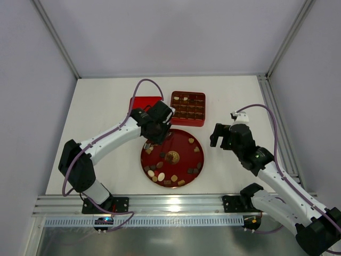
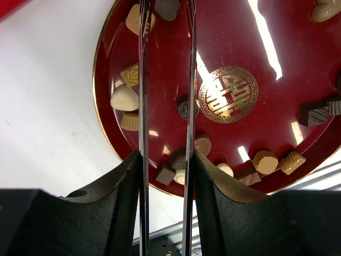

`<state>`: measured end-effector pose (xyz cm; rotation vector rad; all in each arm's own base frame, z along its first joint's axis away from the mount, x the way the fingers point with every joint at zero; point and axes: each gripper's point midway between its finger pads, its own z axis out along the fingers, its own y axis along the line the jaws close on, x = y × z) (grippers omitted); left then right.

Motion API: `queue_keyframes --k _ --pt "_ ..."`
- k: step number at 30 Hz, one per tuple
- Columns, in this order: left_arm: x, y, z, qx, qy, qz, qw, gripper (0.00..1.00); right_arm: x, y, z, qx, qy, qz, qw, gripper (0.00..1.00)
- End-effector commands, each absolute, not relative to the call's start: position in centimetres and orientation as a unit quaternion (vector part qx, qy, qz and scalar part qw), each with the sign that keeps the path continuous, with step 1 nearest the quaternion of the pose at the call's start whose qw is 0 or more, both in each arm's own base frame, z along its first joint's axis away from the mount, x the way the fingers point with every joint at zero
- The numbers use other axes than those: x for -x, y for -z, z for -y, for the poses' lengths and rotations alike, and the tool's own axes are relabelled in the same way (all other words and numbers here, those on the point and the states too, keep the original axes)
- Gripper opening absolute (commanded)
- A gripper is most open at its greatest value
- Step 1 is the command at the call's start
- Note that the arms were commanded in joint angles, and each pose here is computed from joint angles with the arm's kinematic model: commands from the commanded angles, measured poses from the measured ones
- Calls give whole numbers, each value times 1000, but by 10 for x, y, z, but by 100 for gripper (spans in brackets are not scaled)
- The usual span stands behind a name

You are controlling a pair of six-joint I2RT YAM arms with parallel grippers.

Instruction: Pack the chocolate

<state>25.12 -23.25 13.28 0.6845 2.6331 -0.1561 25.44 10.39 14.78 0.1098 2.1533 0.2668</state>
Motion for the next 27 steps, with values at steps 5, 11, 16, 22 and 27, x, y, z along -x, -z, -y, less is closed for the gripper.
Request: queue_keyframes --k 5,11,16,22,27 --pt "-251 -140 237 -251 64 -941 217 40 -260 -158 -106 -54 -120 -866 483 100" --pt "-246 -138 242 -262 64 -940 208 39 -260 -159 -105 -55 -119 -864 486 100" --pt "-241 -137 245 -269 60 -940 203 38 -261 -160 -106 -54 -120 -864 486 100" --pt "-243 -133 242 -269 50 -940 202 38 -262 -161 -107 -52 -121 -864 486 100" --pt "-247 -131 244 -266 43 -941 204 38 -262 -163 -106 -54 -121 -862 489 100"
